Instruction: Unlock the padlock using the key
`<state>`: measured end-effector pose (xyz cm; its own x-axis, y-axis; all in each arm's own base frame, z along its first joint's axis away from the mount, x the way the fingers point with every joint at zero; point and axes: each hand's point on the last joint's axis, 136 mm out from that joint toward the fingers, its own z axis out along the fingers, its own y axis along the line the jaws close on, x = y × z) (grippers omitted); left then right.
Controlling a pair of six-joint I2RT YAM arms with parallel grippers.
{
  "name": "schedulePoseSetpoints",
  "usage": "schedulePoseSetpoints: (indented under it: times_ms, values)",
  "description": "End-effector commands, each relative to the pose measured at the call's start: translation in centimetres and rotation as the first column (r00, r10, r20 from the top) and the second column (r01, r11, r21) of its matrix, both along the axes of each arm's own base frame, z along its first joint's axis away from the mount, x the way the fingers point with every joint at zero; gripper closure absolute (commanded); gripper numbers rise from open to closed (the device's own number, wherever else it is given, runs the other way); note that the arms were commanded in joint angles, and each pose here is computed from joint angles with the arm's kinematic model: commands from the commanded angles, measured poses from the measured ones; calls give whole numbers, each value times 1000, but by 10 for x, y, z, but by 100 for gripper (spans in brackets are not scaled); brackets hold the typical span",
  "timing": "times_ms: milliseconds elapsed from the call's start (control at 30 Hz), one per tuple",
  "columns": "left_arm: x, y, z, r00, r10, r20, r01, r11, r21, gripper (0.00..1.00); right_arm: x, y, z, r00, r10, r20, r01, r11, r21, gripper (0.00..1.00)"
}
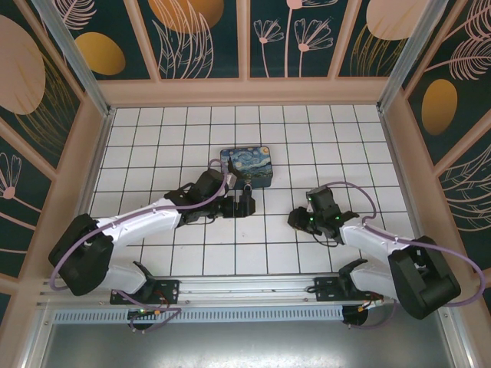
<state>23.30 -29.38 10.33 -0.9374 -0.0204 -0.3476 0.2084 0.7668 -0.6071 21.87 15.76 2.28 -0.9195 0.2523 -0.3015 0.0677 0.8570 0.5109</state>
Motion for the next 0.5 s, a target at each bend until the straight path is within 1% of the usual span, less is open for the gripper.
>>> schedulePoseSetpoints:
  times_ms: [0,100,467]
  values:
    - [3,-7,5,1000,1,1,-1,1000,-28,1,9,12,12,998,42,46,-44,999,28,68]
    - [4,-8,4,1000,-1,0,1,1000,-30,1,8,13,11,998,51,38,-52,998,26,71]
    - [5,-8,8,1000,-2,16,3,1000,-28,1,4,10,0,999,50,-3,-50,999,-11,72]
